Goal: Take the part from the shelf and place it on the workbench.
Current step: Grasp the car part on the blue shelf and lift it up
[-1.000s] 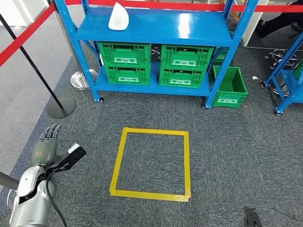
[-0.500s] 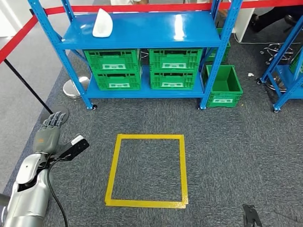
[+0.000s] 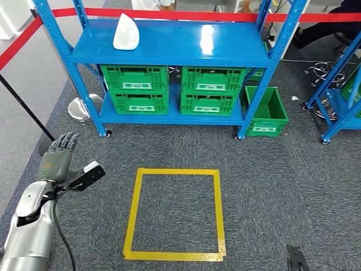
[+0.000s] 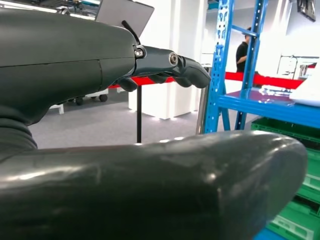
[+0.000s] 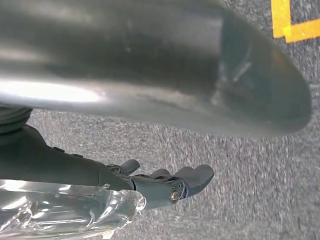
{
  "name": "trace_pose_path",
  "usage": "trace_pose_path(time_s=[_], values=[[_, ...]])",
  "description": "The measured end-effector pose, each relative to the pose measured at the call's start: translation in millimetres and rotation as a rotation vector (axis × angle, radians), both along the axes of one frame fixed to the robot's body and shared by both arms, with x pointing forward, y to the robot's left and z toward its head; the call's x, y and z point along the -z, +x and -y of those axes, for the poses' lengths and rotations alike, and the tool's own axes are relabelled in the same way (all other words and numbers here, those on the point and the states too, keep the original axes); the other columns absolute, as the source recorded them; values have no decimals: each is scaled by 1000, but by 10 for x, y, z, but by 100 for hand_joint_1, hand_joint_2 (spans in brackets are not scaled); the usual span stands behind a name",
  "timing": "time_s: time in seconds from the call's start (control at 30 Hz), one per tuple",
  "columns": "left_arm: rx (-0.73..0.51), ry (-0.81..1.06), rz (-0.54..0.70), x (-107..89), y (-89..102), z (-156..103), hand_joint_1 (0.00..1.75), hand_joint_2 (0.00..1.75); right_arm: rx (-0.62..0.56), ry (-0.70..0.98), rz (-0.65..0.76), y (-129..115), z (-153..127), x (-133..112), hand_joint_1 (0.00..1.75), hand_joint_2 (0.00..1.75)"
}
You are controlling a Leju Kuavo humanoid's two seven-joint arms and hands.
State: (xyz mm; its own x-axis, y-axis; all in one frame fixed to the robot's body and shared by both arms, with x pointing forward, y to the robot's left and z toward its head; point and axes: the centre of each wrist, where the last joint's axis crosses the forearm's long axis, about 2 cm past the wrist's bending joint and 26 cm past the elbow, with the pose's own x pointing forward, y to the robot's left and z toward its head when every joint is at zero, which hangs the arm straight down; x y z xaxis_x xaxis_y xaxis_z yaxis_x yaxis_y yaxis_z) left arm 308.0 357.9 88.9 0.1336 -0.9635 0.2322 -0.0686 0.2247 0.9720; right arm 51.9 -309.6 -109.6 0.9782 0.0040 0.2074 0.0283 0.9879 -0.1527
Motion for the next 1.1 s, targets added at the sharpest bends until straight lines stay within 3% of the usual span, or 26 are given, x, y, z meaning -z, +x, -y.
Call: trace_pose_path(time_s=[1.1], values=[[66,15,-17,-20,43,72,0,0,-2,18,-34,-104,-40,16,0,0]])
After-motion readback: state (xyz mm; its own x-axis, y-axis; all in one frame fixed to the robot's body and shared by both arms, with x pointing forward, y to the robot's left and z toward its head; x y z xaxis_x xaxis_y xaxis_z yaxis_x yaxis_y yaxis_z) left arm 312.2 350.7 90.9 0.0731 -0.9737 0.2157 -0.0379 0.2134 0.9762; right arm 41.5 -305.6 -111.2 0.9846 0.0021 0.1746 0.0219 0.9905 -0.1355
